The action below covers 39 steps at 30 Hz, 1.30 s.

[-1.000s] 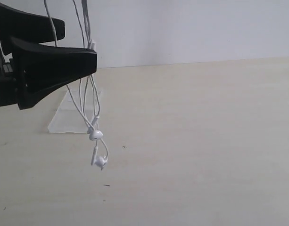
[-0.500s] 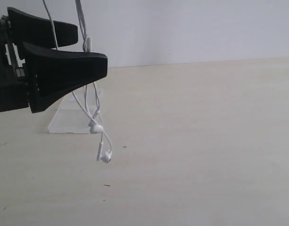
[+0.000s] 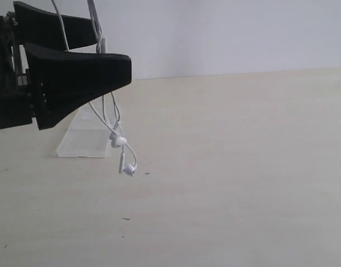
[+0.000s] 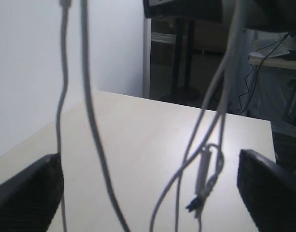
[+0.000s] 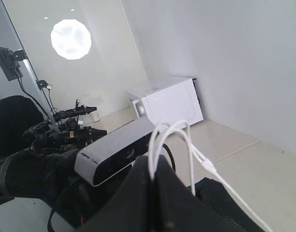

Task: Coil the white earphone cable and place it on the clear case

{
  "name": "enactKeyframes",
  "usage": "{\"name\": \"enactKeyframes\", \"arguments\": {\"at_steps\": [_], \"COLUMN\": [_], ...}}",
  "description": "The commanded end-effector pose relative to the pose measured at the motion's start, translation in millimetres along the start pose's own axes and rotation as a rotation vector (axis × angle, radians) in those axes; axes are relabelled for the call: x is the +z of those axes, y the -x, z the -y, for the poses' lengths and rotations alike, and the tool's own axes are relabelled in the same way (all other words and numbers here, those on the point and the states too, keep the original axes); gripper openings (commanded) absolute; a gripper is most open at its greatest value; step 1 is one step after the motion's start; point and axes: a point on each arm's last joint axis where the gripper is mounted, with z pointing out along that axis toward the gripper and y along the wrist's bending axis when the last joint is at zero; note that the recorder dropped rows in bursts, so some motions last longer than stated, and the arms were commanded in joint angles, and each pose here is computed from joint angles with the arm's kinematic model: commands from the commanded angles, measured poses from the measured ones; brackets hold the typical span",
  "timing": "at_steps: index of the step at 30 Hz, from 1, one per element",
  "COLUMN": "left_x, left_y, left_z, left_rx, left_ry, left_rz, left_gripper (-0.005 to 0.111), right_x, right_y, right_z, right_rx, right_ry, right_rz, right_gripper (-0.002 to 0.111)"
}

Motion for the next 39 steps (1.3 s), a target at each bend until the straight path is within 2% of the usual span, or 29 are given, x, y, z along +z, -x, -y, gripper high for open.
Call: {"name": "enactKeyframes", "arguments": {"at_steps": [1, 7, 11, 18, 25, 33, 39], "left_x": [1.6, 7.5, 2.7, 4.9, 7.2, 6.5, 7.6], "left_y": [-0.3, -7.4, -2.8, -3.3, -7.2, -6.6, -6.0], "left_z": [3.1, -2.7, -2.0, -0.8, -6.7, -6.5, -1.3], "left_rx": [0.019, 0.008, 0.034, 0.049, 0.040, 0.065, 0.063], "left_ry": [-0.038, -0.033, 0.007, -0.028, 0.013, 0.018, -0.051], "left_rz": [0.015, -0.011, -0.003, 0.002, -0.022, -0.021, -0.002], "left_gripper": [0.093, 0.093, 0.093, 0.093, 0.093, 0.093, 0.093], "right_x": [0.7, 0.5, 0.7, 0.7, 0.5, 0.6, 0.6], "right_y": [2.4, 2.6, 0.8, 1.7, 1.9, 1.7, 3.4], "right_z": [-2.7, -5.6, 1.2, -3.2, -6.6, -4.2, -4.9], "right_rx": [-0.004, 0.001, -0.021, -0.012, -0.003, -0.006, -0.012], "right_ry": [0.027, 0.059, -0.016, 0.033, 0.070, 0.044, 0.052], "right_rz": [0.011, 0.013, -0.007, 0.003, 0.005, 0.003, 0.021], "right_gripper": [0.000, 0.000, 0.000, 0.000, 0.000, 0.000, 0.000]}}
